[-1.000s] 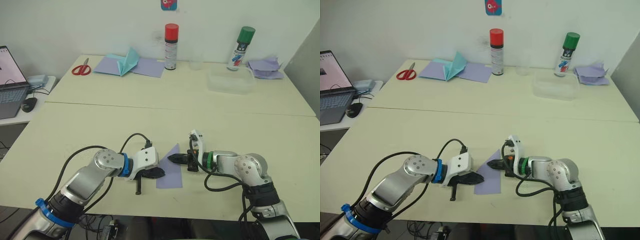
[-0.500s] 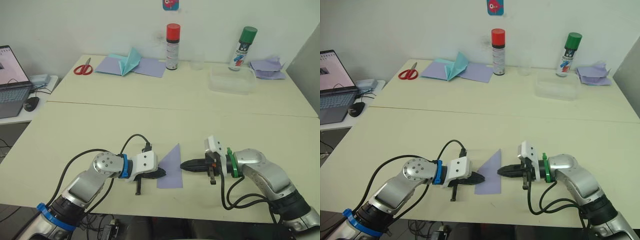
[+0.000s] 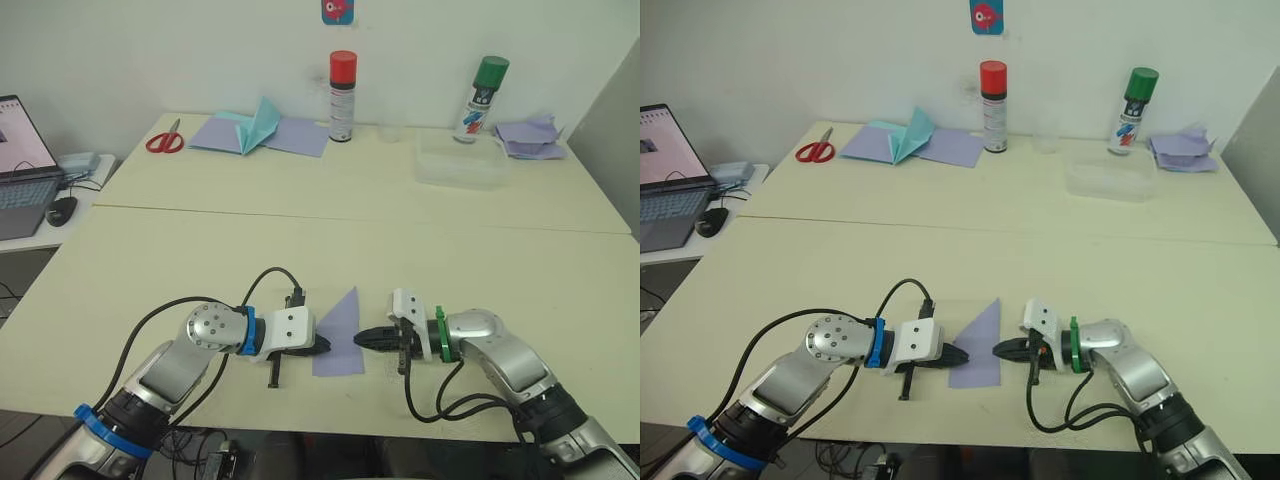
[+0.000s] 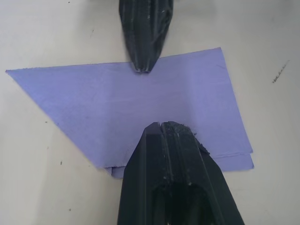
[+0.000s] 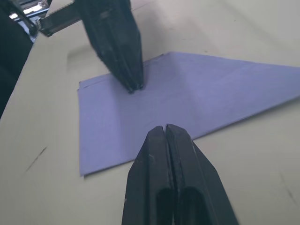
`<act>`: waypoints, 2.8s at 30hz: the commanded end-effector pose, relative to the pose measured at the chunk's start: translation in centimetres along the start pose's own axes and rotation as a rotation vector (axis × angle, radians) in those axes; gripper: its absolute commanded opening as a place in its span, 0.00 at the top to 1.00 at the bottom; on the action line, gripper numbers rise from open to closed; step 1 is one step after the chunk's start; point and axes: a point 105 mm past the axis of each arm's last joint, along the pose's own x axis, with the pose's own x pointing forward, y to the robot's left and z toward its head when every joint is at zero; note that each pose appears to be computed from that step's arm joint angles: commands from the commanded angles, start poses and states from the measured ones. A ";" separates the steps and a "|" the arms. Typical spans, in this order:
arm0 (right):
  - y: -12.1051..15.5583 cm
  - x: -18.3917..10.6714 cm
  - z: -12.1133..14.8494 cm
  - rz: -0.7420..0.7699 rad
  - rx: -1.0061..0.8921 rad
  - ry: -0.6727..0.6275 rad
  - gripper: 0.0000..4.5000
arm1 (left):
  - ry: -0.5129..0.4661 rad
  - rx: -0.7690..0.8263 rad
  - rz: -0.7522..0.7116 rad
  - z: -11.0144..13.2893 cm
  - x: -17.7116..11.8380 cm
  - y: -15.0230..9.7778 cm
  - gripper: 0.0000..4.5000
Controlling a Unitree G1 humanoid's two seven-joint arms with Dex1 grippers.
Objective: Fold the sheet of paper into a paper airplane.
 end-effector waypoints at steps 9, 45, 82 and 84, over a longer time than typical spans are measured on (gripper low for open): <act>-5.3 -0.2 0.6 -0.293 0.183 0.001 0.99 | 0.106 -0.045 -0.059 -3.2 0.7 -1.3 1.00; -0.2 0.2 -0.8 0.064 -0.037 0.155 0.99 | 0.108 -0.047 -0.046 -3.7 0.5 -0.4 1.00; -5.1 2.1 2.4 -0.173 0.055 0.040 0.99 | 0.102 -0.035 -0.056 -3.9 0.6 -0.4 1.00; -5.5 2.2 1.8 -0.204 0.055 0.064 0.99 | 0.103 -0.035 -0.057 -3.9 0.6 -0.4 1.00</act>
